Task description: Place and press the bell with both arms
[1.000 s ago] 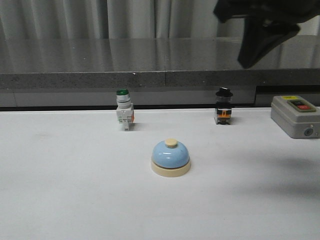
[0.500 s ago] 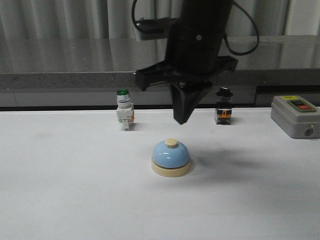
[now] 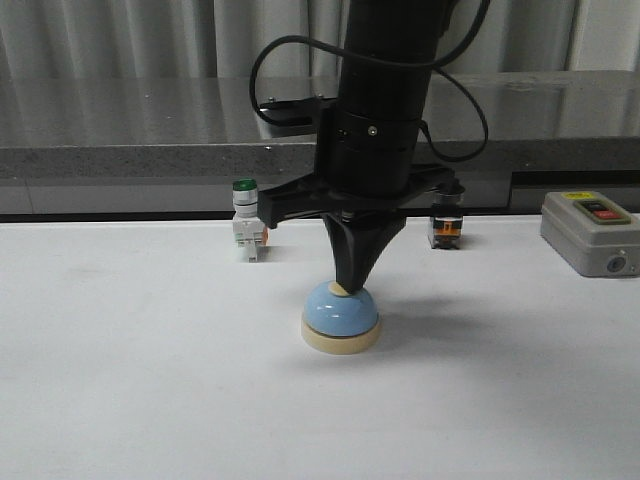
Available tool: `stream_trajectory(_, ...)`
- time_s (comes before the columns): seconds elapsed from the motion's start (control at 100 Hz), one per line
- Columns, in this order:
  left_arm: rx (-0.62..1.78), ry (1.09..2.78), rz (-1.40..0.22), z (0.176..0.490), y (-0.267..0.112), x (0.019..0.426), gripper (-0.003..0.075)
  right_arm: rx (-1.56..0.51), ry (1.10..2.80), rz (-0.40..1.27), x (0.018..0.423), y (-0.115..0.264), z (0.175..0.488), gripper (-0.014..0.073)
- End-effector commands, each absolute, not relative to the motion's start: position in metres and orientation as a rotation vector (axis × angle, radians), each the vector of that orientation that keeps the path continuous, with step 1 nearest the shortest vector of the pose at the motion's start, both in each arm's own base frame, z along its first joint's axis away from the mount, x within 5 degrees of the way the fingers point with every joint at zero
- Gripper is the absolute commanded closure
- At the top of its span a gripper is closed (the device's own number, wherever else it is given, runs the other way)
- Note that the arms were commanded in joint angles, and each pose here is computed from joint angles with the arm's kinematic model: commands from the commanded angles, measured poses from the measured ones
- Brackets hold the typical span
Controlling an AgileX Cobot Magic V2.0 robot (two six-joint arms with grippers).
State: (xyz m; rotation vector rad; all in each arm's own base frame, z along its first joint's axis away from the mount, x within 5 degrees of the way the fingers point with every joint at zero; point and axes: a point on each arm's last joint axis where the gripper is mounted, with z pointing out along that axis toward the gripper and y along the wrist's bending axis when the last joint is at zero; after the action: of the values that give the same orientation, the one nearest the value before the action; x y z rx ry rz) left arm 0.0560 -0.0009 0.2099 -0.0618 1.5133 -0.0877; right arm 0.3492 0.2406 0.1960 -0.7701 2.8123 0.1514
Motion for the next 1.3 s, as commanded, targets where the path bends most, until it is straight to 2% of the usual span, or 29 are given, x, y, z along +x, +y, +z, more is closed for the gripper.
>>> stream_trajectory(0.0, -0.082, 1.449, -0.095, 0.204, 0.0, 0.055, 0.0741, -0.752, 2.713, 0.197, 0.35, 0.239, 0.229, 0.0657)
stream_trajectory(0.26, -0.082, 1.449, -0.095, 0.204, 0.0, 0.055, 0.0741, -0.644, 2.651, 0.212, 0.349, 0.207, 0.274, 0.0657)
stream_trajectory(0.45, -0.082, 1.449, -0.095, 0.204, 0.0, 0.055, 0.0741, -0.479, 2.65, 0.185, 0.352, 0.155, 0.295, 0.0657)
stream_trajectory(0.94, -0.082, 1.449, -0.095, 0.204, 0.0, 0.055, 0.0741, 0.007, 2.718, 0.08, 0.326, 0.022, 0.296, 0.0657)
stream_trajectory(1.13, -0.082, 1.449, -0.095, 0.204, 0.0, 0.055, 0.0741, 0.134, 2.689, 0.052, 0.304, -0.007, 0.299, 0.0657)
stream_trajectory(1.29, -0.082, 1.449, -0.095, 0.204, 0.0, 0.055, 0.0741, 0.179, 2.661, 0.041, 0.281, -0.016, 0.301, 0.0657)
